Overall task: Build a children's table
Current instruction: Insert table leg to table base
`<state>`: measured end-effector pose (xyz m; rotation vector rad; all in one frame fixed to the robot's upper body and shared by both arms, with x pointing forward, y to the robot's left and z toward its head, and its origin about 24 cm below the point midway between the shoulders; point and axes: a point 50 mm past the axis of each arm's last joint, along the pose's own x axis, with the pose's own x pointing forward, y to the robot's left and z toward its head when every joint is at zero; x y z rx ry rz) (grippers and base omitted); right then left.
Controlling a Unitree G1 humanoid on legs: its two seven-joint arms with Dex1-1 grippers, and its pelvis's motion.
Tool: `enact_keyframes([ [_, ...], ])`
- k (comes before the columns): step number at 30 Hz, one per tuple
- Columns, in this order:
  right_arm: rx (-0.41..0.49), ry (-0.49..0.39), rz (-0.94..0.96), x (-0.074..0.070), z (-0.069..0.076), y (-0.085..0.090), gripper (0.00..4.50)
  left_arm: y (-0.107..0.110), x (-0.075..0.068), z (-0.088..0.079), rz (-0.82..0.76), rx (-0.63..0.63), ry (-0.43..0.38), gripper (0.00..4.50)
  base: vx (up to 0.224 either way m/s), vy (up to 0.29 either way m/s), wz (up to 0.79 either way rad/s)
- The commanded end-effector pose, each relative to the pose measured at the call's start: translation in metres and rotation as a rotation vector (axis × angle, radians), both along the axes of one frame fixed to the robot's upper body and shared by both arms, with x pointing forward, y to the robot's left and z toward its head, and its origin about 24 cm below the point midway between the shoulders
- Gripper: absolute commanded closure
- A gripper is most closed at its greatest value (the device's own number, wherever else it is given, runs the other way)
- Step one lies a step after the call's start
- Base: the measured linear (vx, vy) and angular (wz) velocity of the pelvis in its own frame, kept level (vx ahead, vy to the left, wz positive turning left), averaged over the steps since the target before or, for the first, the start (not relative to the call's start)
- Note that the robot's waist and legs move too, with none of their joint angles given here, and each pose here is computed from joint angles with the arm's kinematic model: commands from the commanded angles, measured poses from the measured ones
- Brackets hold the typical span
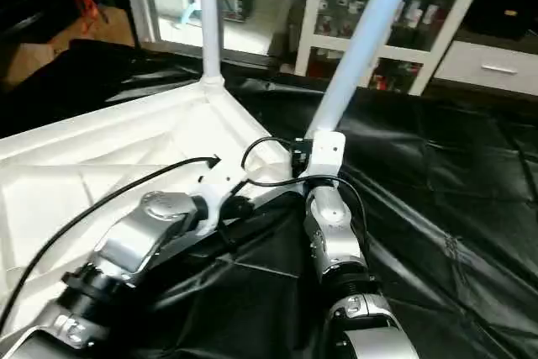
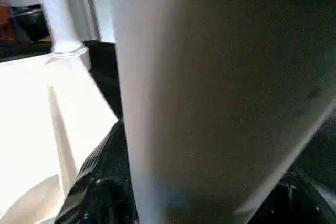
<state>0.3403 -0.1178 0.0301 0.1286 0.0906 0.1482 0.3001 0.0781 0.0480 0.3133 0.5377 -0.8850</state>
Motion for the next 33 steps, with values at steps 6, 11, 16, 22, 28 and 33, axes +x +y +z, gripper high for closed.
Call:
enact_keyframes([
  [6, 0.043, 0.347, 0.703, -0.053, -0.055, -0.012, 2.6, 0.049, -0.036, -0.007, -0.378, 0.03, 0.06, 4.5, 0.0, 0.0, 0.0],
  [11, 0.014, 0.414, 0.935, -0.075, -0.056, -0.046, 2.6, 0.086, -0.032, -0.007, -0.323, 0.111, 0.078, 4.5, 0.0, 0.0, 0.0],
  [16, -0.085, 0.474, 1.041, -0.09, -0.063, -0.069, 2.6, 0.1, -0.027, -0.003, -0.286, 0.13, 0.064, 4.5, 0.0, 0.0, 0.0],
  [22, -0.128, 0.461, 1.032, -0.092, -0.067, -0.069, 2.6, 0.097, -0.031, -0.004, -0.325, 0.11, 0.069, 4.5, 0.0, 0.0, 0.0],
  [28, -0.179, 0.473, 1.124, -0.101, -0.073, -0.058, 2.6, 0.094, -0.034, -0.005, -0.349, 0.099, 0.083, 4.5, 0.0, 0.0, 0.0],
  [33, -0.219, 0.498, 1.179, -0.104, -0.075, -0.054, 2.6, 0.094, -0.034, -0.005, -0.354, 0.103, 0.087, 4.5, 0.0, 0.0, 0.0],
])
